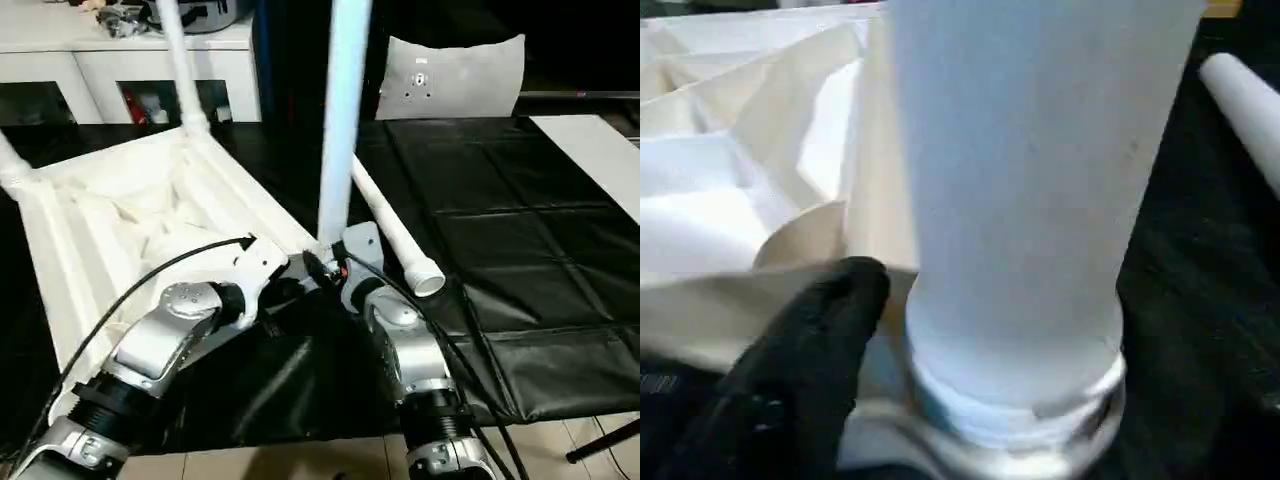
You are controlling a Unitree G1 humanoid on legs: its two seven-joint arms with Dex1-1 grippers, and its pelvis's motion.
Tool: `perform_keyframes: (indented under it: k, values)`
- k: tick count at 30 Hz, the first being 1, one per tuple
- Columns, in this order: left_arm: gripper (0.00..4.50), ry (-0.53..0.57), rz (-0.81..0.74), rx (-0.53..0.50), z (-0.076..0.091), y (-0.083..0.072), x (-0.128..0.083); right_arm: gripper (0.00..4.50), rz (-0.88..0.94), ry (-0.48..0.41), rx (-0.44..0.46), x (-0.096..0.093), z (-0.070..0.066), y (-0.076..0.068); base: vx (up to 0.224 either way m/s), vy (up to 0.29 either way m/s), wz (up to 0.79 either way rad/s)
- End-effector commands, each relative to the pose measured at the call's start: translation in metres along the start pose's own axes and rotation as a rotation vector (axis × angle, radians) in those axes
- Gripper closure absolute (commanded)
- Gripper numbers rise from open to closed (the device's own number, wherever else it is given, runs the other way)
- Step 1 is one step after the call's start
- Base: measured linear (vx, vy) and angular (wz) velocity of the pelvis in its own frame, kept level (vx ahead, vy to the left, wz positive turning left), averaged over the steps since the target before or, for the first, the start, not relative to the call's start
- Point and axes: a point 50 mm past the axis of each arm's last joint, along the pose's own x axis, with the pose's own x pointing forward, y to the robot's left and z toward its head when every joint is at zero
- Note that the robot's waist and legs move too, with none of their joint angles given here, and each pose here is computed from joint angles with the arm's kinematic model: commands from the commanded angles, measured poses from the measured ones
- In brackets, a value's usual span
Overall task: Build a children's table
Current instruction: Rotate leg to tighten
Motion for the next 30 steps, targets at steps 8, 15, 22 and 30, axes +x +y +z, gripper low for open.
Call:
perform_keyframes:
  k: [8, 15, 22, 30]
  values:
    - [4.5, 0.021, -0.156, 0.15, -0.013, 0.012, -0.021, 0.08, 0.293, 0.041, -0.154, -0.024, -0.009, -0.003, 0.0, 0.0, 0.0]
    - [4.5, 0.072, -0.408, 0.284, -0.027, 0.005, -0.036, 0.08, 0.413, 0.06, -0.234, -0.037, -0.006, -0.017, 0.0, 0.0, 0.0]
    - [4.5, 0.118, -0.556, 0.366, -0.032, 0.002, -0.046, 0.08, 0.596, 0.07, -0.255, -0.043, -0.001, -0.011, 0.0, 0.0, 0.0]
    - [4.5, 0.148, -0.631, 0.406, -0.036, 0.003, -0.054, 0.43, 0.728, 0.117, -0.263, -0.044, 0.0, -0.009, 0.0, 0.0, 0.0]
